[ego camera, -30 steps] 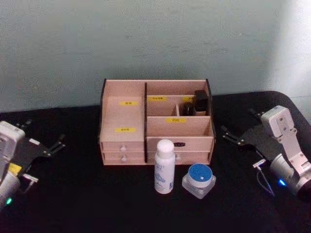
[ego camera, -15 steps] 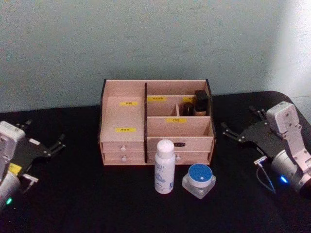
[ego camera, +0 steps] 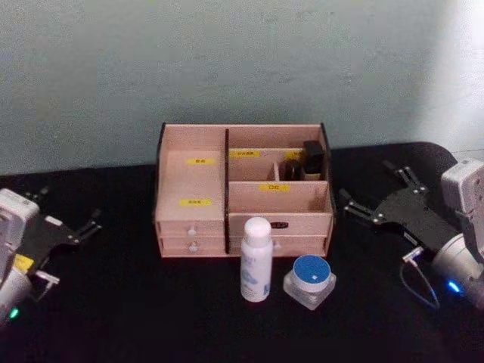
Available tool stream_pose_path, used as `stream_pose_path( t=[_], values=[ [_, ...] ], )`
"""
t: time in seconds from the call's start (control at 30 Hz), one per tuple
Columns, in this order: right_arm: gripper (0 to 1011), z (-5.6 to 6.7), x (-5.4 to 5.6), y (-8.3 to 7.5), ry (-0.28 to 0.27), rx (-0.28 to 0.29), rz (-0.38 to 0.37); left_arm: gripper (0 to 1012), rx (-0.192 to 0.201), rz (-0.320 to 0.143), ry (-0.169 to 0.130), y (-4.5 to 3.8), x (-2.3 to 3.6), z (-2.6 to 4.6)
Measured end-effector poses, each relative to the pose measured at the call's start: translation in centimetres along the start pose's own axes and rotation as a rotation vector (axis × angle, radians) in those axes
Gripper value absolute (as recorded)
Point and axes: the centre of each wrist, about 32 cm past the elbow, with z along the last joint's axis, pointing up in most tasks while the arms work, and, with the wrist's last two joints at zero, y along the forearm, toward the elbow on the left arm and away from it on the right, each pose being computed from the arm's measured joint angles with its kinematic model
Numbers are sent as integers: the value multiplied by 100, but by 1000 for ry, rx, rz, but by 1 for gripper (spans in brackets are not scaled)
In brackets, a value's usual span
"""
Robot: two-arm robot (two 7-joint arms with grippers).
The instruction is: Pick up the facial cleanser and watermelon frost from the table and place them into the tiered storage box.
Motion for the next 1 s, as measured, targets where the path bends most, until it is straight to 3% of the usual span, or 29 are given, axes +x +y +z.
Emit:
stream_pose_path(
  t=[0.4,0.63,1.0],
  values=[
    [1002,80,-131,-137,26,27,203,1001,0,0,0,0,0,0],
    [1002,42,-202,-143,70,6,336,1001,0,0,0,0,0,0],
    [1002,-44,-273,-58,109,-32,458,1001,0,0,0,0,0,0]
  ],
)
